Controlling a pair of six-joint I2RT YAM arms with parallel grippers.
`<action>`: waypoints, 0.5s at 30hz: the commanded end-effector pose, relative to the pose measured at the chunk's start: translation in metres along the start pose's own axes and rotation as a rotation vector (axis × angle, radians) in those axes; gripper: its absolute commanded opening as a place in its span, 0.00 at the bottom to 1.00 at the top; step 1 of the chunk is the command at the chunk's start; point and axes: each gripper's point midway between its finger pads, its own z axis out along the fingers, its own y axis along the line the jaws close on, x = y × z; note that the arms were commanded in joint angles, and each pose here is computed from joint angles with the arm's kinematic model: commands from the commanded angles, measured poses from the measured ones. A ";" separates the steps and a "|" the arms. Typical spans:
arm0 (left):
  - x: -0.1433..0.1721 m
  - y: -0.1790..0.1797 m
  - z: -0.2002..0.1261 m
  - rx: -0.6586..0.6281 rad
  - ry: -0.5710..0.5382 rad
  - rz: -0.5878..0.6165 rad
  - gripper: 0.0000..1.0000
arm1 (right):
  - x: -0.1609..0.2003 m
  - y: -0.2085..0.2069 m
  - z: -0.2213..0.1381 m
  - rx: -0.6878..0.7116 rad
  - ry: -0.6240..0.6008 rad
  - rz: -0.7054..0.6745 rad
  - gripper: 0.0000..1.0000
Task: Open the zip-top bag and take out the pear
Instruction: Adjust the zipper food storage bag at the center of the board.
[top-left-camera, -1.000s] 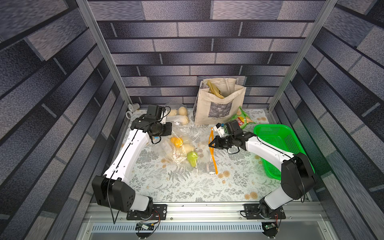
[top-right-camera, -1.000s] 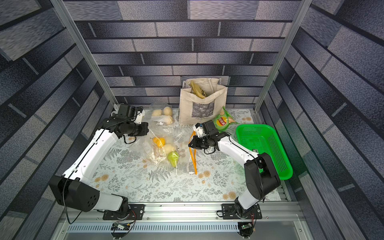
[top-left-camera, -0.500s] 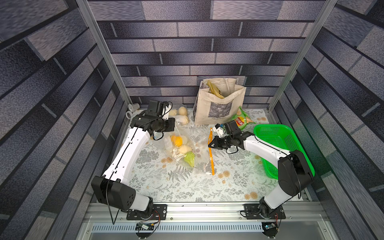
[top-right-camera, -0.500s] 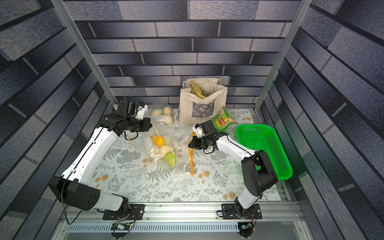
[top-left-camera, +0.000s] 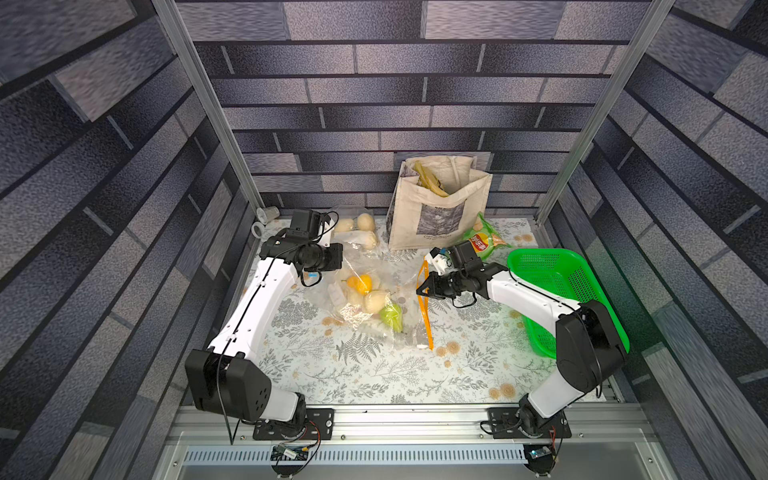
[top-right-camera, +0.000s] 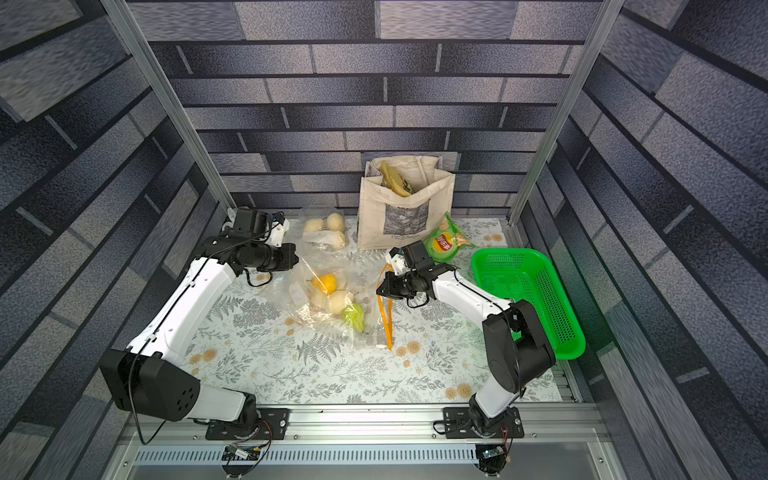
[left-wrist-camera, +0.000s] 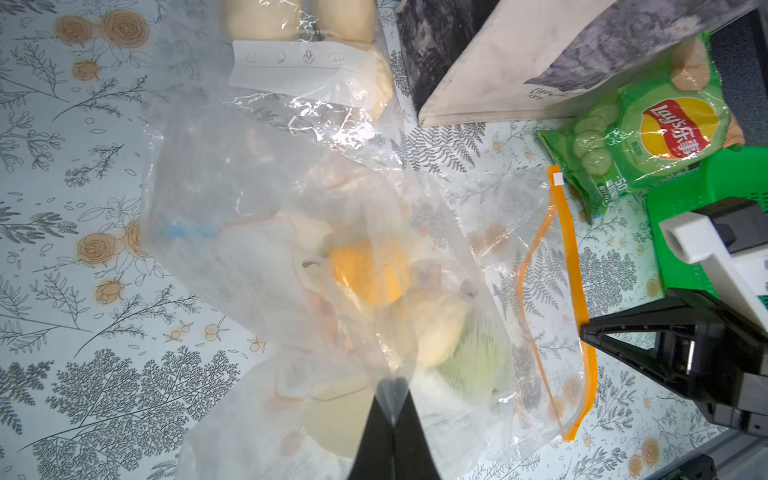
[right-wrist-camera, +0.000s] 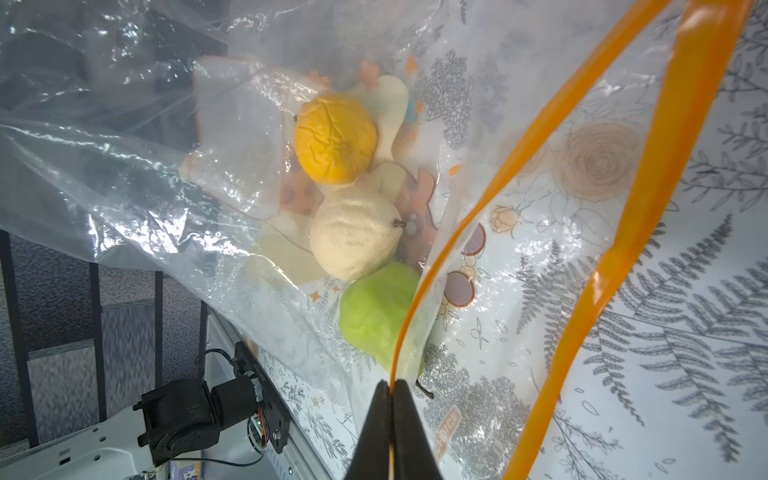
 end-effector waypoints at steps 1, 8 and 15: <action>0.016 0.024 0.009 -0.089 0.060 -0.021 0.00 | -0.012 0.011 -0.007 -0.032 -0.029 -0.015 0.08; 0.017 0.036 0.013 -0.139 0.078 -0.015 0.37 | -0.013 0.026 -0.010 -0.108 -0.039 -0.050 0.08; 0.005 0.034 0.009 -0.143 0.068 0.008 0.53 | -0.015 0.055 -0.029 -0.221 -0.088 -0.136 0.08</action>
